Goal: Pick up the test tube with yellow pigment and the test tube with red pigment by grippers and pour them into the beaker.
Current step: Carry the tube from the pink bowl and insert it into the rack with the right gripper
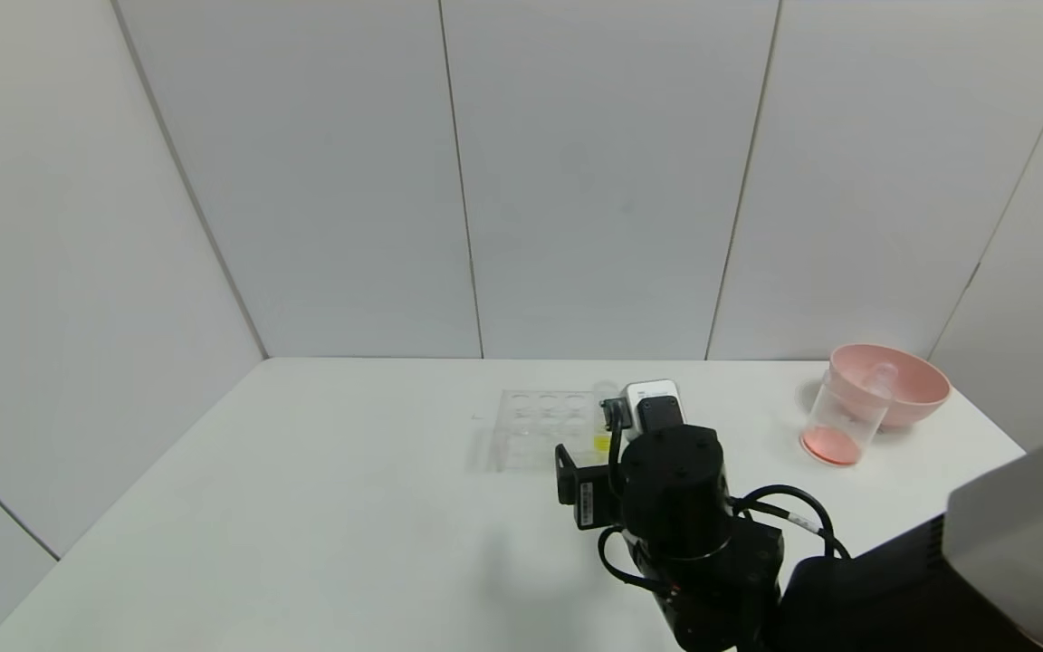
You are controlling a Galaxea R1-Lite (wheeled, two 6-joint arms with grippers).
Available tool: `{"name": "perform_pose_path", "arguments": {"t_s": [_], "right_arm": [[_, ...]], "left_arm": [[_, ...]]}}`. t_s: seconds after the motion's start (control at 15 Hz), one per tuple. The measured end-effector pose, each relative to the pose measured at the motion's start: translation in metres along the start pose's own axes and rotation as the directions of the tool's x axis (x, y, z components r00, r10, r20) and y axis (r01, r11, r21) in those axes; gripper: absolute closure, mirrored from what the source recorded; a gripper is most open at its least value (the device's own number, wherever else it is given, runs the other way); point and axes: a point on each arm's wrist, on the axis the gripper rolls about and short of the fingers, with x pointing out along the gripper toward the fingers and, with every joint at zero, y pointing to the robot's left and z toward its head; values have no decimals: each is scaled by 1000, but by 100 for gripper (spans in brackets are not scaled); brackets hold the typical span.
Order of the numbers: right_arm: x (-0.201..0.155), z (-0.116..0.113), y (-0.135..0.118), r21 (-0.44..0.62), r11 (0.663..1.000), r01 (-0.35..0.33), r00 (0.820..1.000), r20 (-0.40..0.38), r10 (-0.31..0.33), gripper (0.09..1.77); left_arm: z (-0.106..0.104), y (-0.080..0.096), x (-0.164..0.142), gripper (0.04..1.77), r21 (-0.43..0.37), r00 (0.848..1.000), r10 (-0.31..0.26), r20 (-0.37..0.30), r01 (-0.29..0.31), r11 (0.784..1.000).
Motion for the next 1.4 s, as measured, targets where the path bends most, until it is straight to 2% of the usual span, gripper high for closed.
{"name": "perform_pose_path", "arguments": {"t_s": [0.4,0.6,0.8,1.07,1.27,1.4], "right_arm": [[50,-13,10,20,999,36,999,7,-36,16],[67,-15,7,25,998,61,998,6,-61,16],[79,-17,3,32,998,56,998,2,-56,16],[86,-19,-1,32,998,62,998,0,-62,76],[89,-19,-4,34,997,72,997,2,-72,106],[89,-19,-5,33,997,75,997,1,-75,137]], "left_arm": [[0,0,0,5,0,1000,0,0,0,1000],[0,0,0,5,0,1000,0,0,0,1000],[0,0,0,5,0,1000,0,0,0,1000],[0,0,0,5,0,1000,0,0,0,1000],[0,0,0,5,0,1000,0,0,0,1000],[0,0,0,5,0,1000,0,0,0,1000]]}}
